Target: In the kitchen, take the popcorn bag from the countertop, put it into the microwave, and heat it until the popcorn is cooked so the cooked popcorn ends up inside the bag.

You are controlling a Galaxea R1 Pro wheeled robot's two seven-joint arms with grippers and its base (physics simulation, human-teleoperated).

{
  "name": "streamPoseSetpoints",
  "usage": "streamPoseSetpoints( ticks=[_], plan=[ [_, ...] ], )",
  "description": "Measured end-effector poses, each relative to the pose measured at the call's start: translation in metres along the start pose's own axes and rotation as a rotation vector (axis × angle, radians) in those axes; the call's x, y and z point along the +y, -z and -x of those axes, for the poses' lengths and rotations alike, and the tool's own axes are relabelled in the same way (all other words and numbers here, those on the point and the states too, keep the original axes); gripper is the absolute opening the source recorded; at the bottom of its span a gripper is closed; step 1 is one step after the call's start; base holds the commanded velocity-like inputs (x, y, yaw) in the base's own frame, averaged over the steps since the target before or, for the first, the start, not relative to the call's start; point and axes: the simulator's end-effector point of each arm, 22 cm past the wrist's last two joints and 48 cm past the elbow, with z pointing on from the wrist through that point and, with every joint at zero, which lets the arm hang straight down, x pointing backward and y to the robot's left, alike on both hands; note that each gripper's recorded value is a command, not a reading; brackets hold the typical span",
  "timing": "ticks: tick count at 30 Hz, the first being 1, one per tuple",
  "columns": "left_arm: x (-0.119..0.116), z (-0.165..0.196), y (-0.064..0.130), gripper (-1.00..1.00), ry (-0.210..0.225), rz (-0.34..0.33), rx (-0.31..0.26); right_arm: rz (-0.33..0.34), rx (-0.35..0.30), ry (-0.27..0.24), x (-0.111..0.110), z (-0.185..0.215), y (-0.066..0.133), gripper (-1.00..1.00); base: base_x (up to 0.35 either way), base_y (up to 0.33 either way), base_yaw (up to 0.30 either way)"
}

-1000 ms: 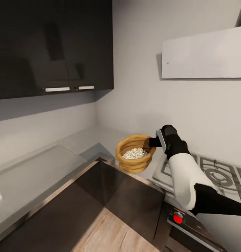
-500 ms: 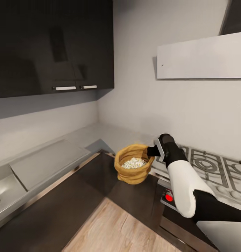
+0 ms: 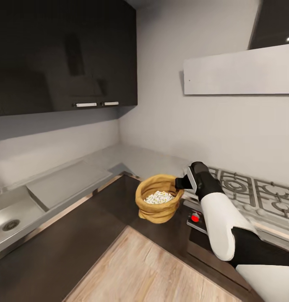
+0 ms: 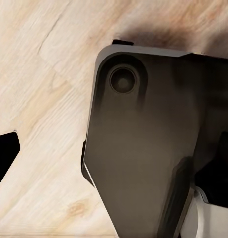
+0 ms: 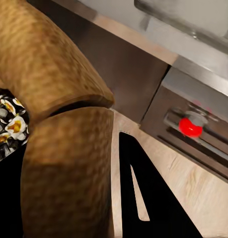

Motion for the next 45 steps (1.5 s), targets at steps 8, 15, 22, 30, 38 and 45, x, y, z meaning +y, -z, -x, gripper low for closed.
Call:
streamPoseSetpoints(
  ticks=[8, 15, 22, 30, 38, 45],
  plan=[
    [0.000, 0.000, 0.000, 1.00, 0.000, 0.000, 0.000, 0.002, 0.024, 0.005, 0.001, -0.009, -0.005, -1.00, -0.348, 0.000, 0.000],
    [0.000, 0.000, 0.000, 1.00, 0.000, 0.000, 0.000, 0.004, 0.029, 0.005, 0.002, -0.010, -0.006, -1.00, -0.348, 0.000, 0.000],
    [0.000, 0.000, 0.000, 1.00, 0.000, 0.000, 0.000, 0.000, 0.074, 0.007, -0.003, -0.026, -0.016, -1.00, -0.347, 0.000, 0.000],
    [0.001, 0.000, 0.000, 1.00, 0.003, 0.002, 0.000, -0.064, 0.257, -0.049, -0.079, -0.150, -0.064, -1.00, -0.083, 0.000, 0.000],
    [0.002, 0.000, 0.000, 1.00, 0.004, 0.003, 0.000, -0.080, 0.459, -0.071, -0.116, -0.248, -0.084, -1.00, 0.000, 0.000, 0.000],
    [0.000, -0.001, 0.000, 1.00, 0.005, 0.001, 0.000, -0.077, 0.516, -0.077, -0.147, -0.316, -0.101, -1.00, 0.000, 0.000, 0.000]
  ],
)
